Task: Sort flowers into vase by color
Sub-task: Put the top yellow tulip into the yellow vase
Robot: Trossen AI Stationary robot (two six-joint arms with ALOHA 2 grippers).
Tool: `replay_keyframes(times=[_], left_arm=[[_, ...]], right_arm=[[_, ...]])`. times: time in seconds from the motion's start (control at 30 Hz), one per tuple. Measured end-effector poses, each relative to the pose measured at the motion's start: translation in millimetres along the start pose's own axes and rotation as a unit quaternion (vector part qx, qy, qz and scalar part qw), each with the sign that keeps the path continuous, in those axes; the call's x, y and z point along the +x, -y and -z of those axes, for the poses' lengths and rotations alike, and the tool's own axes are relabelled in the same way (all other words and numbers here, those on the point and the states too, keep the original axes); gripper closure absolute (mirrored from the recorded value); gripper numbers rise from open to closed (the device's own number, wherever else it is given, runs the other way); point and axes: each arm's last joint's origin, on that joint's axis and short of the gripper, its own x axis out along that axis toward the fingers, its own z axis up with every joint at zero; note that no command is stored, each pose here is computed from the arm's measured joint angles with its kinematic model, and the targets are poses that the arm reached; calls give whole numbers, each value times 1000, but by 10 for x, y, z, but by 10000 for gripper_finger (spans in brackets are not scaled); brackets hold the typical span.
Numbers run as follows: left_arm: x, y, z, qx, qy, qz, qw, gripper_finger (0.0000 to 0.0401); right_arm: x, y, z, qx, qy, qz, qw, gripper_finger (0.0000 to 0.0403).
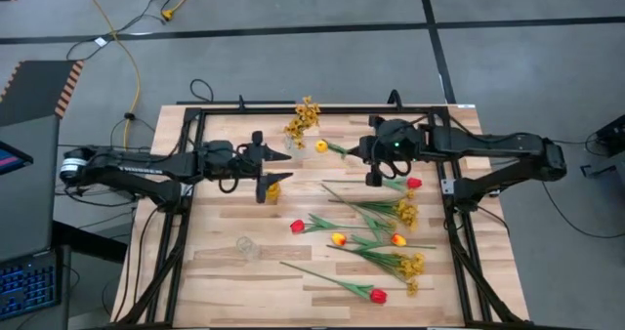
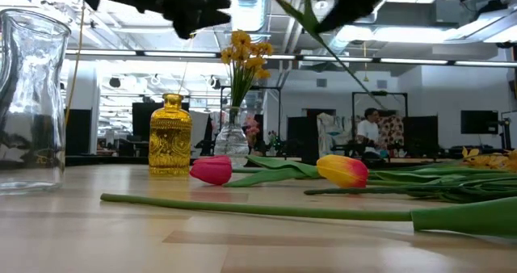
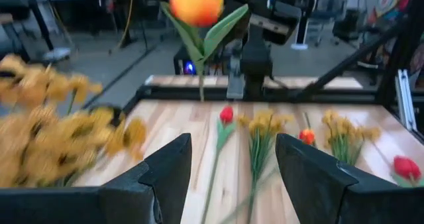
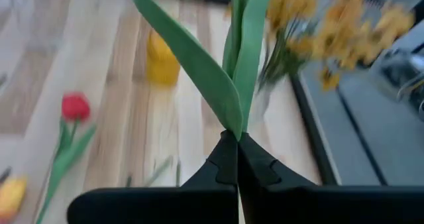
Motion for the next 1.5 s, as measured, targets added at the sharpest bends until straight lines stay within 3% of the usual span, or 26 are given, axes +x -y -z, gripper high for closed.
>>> replay_keyframes(times=[0.6, 0.93, 1.3, 1.5], left_arm=[[537, 84, -40, 26, 169, -24, 985, 193], [807, 107, -260, 38, 194, -14, 980, 193], [828, 103, -438, 36, 217, -15, 975, 195], [831, 103, -432, 36, 213, -14, 976, 248]], right_arm=[[-82, -113, -342, 11, 163, 7, 987, 381], [-101, -188, -364, 6, 170, -6, 985, 381], [-101, -186, -363, 6, 169, -5, 986, 381], [-101, -185, -363, 6, 170, -5, 985, 381]])
